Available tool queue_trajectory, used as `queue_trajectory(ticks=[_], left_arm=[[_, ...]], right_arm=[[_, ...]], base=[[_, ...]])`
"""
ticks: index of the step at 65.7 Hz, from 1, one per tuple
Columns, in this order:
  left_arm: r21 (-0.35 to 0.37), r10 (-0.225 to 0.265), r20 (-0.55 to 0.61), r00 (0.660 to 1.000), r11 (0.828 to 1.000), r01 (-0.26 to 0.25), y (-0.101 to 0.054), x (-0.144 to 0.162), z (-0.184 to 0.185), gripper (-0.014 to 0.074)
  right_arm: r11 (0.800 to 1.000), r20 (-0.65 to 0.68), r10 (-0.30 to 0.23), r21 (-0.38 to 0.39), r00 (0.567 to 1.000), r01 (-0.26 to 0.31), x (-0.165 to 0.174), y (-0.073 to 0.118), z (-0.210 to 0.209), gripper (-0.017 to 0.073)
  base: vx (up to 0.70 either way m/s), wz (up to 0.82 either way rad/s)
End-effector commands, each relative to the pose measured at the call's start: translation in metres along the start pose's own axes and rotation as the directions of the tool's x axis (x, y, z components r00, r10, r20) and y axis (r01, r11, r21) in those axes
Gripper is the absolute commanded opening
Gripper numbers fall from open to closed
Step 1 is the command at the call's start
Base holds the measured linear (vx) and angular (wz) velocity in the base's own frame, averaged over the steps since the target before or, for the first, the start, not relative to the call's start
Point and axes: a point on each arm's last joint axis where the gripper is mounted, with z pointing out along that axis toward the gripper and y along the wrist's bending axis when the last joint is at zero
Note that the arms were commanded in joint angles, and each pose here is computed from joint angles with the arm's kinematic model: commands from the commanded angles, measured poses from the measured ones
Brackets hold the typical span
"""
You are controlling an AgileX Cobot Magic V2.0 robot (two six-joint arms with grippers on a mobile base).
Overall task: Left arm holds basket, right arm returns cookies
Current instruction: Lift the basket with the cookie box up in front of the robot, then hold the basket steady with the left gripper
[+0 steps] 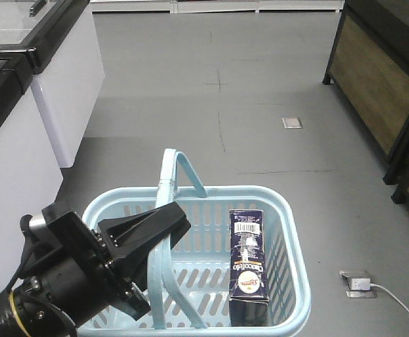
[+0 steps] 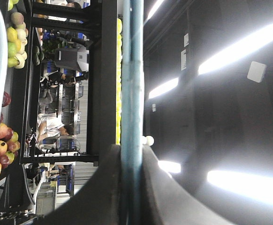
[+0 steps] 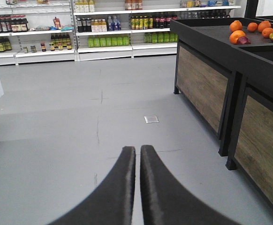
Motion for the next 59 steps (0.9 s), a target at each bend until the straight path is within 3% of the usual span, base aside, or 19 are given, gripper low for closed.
queue_trajectory(ticks=[1, 7, 14, 59], left_arm=[[0.344, 0.011, -0.086, 0.996, 0.939, 0.02, -0.043, 0.01, 0.001, -0.0004], [0.36, 0.019, -0.09, 0.996, 0.933, 0.015, -0.049, 0.011, 0.007, -0.0004], [0.341, 0.028, -0.093, 0.995, 0.94, 0.005, -0.053, 0.012, 0.013, -0.0004], [0.285, 0.026, -0.141, 0.99, 0.958, 0.016, -0.048, 0.016, 0.015, -0.0004]], right_arm=[[1.0, 0.071, -0.007, 0.006, 0.997, 0.007, -0.001, 0.0, 0.0, -0.001], [1.0, 0.071, -0.007, 0.006, 0.997, 0.007, -0.001, 0.0, 0.0, -0.001], [1.0, 0.071, -0.007, 0.006, 0.997, 0.007, -0.001, 0.0, 0.0, -0.001], [1.0, 0.071, -0.007, 0.006, 0.997, 0.007, -0.001, 0.0, 0.0, -0.001]], base=[[0.0, 0.0], [0.0, 0.0], [0.0, 0.0], [0.0, 0.0]])
